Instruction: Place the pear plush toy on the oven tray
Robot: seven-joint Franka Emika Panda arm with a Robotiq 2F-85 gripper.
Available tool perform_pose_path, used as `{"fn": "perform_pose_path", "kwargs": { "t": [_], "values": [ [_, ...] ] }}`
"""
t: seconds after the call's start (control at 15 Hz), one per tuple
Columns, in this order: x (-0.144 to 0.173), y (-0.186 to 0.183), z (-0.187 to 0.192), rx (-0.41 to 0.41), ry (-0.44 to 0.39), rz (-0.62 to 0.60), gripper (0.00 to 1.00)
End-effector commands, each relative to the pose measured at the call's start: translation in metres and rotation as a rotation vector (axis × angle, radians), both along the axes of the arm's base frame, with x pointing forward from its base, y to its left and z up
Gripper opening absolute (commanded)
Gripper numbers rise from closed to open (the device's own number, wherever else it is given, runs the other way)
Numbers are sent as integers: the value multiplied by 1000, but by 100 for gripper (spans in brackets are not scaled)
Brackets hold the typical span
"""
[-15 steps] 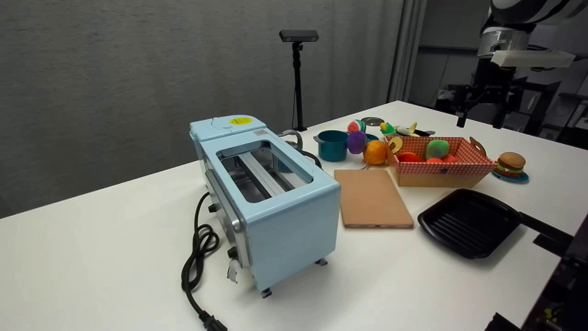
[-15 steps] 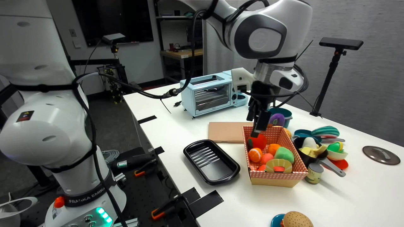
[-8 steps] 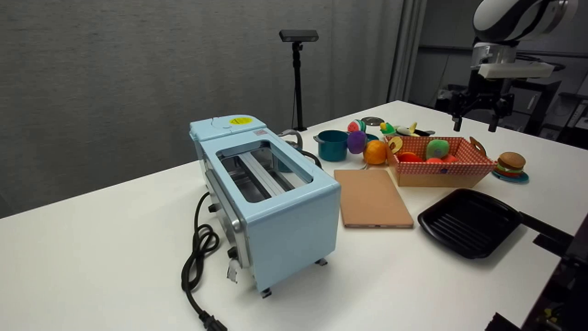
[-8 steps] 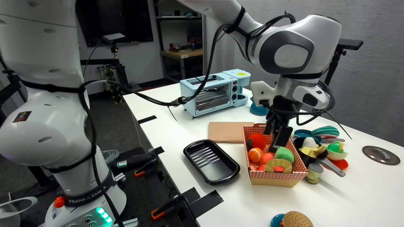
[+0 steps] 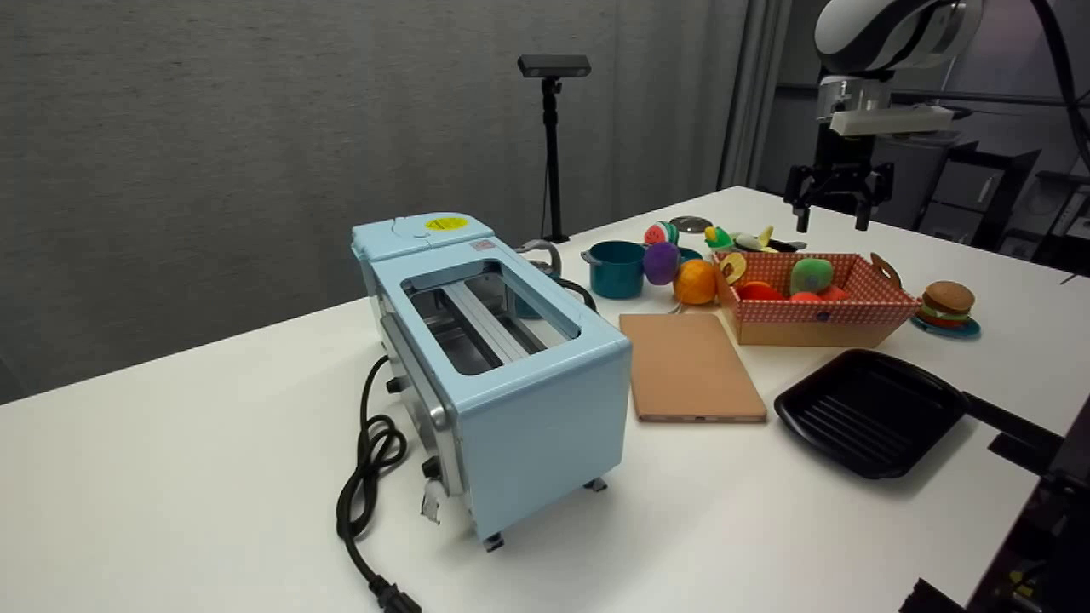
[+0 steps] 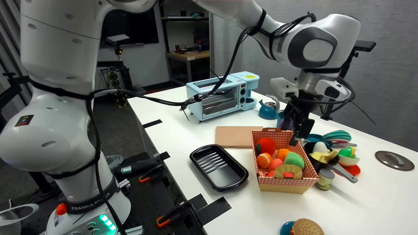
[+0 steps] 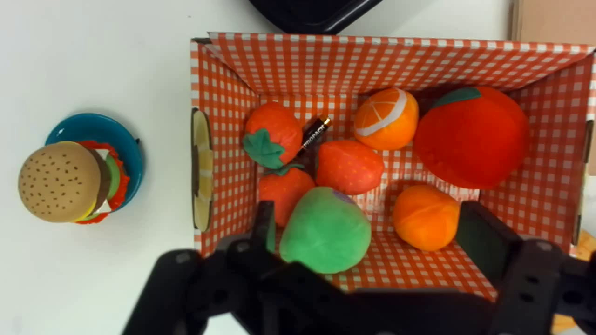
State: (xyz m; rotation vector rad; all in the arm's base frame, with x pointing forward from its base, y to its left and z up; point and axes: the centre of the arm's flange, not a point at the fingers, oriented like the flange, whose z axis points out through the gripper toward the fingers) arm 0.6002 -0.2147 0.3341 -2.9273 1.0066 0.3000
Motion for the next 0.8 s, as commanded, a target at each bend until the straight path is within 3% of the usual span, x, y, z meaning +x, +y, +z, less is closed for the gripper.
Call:
{"fn": "perform_pose_path", "kwargs": {
  "t": [0.0,0.73],
  "values": [
    [38,-2,0,-3,28,16,100],
    [54,-10,-69,19,108,19,100]
  ]
}}
